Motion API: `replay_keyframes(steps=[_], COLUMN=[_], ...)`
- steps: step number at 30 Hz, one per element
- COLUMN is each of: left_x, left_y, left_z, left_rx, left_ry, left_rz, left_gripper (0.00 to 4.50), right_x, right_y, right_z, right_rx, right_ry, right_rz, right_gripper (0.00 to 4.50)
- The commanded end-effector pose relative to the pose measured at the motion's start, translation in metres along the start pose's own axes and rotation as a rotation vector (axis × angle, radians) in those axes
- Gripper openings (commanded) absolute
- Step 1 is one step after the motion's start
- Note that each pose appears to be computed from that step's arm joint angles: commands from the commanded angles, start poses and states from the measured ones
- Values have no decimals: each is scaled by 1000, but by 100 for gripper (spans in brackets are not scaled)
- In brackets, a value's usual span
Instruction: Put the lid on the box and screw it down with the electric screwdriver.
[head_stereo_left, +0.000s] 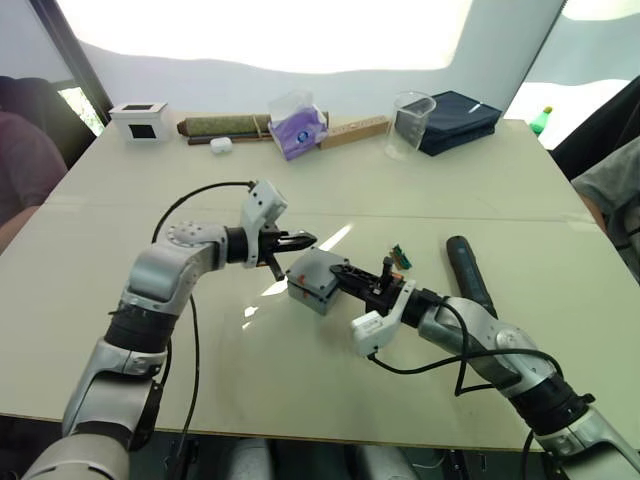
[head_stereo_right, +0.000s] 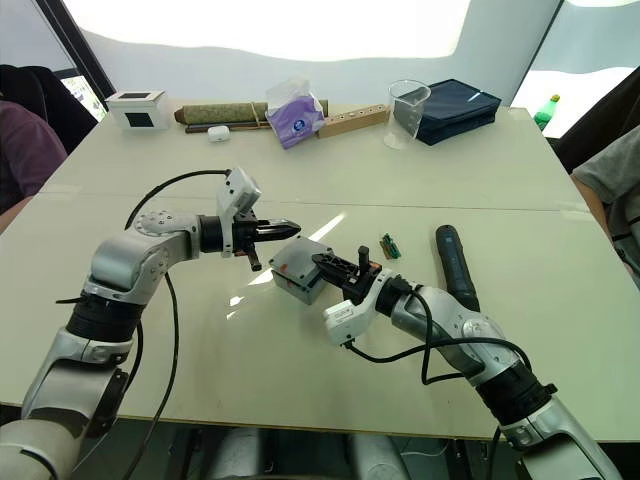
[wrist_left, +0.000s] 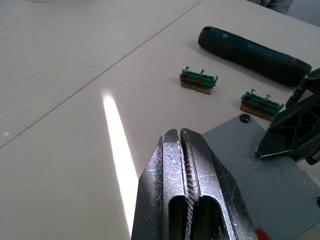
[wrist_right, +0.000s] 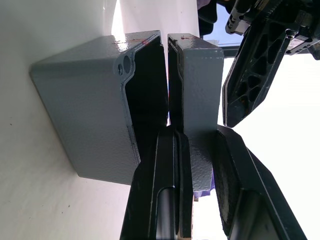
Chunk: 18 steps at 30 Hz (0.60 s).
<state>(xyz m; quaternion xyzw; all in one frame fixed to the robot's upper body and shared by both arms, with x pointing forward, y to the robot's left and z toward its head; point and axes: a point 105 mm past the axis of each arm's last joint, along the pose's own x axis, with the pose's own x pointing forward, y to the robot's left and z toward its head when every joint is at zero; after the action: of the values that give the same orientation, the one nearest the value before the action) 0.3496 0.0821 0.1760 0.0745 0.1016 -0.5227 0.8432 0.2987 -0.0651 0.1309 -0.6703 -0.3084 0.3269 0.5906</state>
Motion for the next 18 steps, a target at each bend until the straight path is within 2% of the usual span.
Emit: replay_keyframes(steps=[1,18], left_x=[-1,0], left_y=[-4,-3], left_z=[10,6], left_rx=[53,53], left_ry=[-23,-20], left_rz=[-13,-16], left_gripper=[4,4], right_x=[1,2], right_y=[-3,-8], right_z=[1,-1], right_rx=[-9,-40], right_ry=[0,2], right_rz=[-15,-53], right_gripper=[38,38])
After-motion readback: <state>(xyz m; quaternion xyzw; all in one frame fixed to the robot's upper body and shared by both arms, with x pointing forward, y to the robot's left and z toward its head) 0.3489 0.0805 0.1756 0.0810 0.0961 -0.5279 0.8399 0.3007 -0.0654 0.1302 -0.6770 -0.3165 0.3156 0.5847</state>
